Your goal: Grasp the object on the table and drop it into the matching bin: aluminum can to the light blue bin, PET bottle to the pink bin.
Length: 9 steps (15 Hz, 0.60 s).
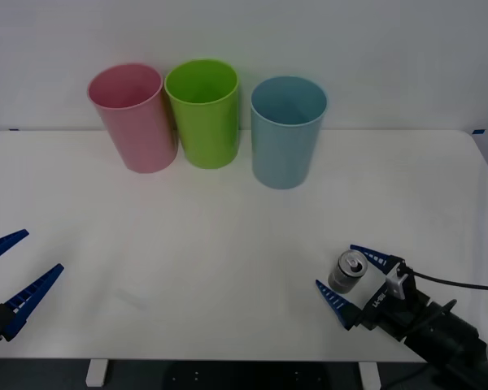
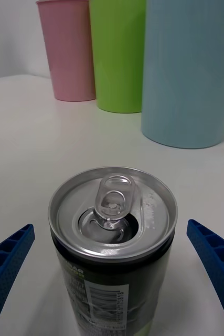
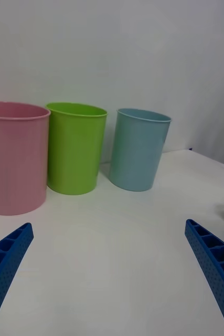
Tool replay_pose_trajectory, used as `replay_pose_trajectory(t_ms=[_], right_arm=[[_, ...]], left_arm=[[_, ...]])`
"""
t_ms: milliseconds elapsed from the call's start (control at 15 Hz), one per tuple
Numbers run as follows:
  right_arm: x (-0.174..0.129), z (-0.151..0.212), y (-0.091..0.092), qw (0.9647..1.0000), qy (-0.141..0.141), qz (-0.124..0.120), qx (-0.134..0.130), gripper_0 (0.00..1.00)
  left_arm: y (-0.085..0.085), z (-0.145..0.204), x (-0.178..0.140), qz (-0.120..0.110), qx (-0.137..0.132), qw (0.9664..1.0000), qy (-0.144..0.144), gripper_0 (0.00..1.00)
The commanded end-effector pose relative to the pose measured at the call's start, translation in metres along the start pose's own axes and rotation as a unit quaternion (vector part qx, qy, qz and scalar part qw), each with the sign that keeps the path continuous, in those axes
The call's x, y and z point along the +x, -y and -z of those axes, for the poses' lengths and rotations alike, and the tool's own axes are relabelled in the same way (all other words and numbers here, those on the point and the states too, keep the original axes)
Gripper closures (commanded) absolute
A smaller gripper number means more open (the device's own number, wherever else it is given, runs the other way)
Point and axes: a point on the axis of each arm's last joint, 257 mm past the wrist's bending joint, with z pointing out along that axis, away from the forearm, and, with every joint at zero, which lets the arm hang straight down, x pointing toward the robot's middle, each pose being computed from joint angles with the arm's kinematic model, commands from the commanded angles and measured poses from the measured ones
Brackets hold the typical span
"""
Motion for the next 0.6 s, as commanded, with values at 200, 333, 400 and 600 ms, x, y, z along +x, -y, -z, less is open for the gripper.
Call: replay_pose_trajectory(t_ms=[200, 333, 400, 600], right_arm=[[0.0018, 0.0, 0.0033, 1.0, -0.003, 0.0, 0.007, 0.79], [0.0017, 0.0, 0.0038, 1.0, -0.003, -0.001, 0.007, 1.0], [0.0015, 0.0, 0.004, 1.0, -0.003, -0.003, 0.008, 1.0], [0.0008, 0.0001, 0.006, 0.9999, -0.003, 0.0, 0.01, 1.0]], left_arm=[[0.0, 0.0, 0.0, 0.0, 0.0, 1.0, 0.0, 0.0], [0.0, 0.0, 0.0, 0.0, 0.0, 1.0, 0.0, 0.0], [0.0, 0.0, 0.0, 0.0, 0.0, 1.0, 0.0, 0.0], [0.0, 0.0, 0.0, 0.0, 0.0, 1.0, 0.0, 0.0]])
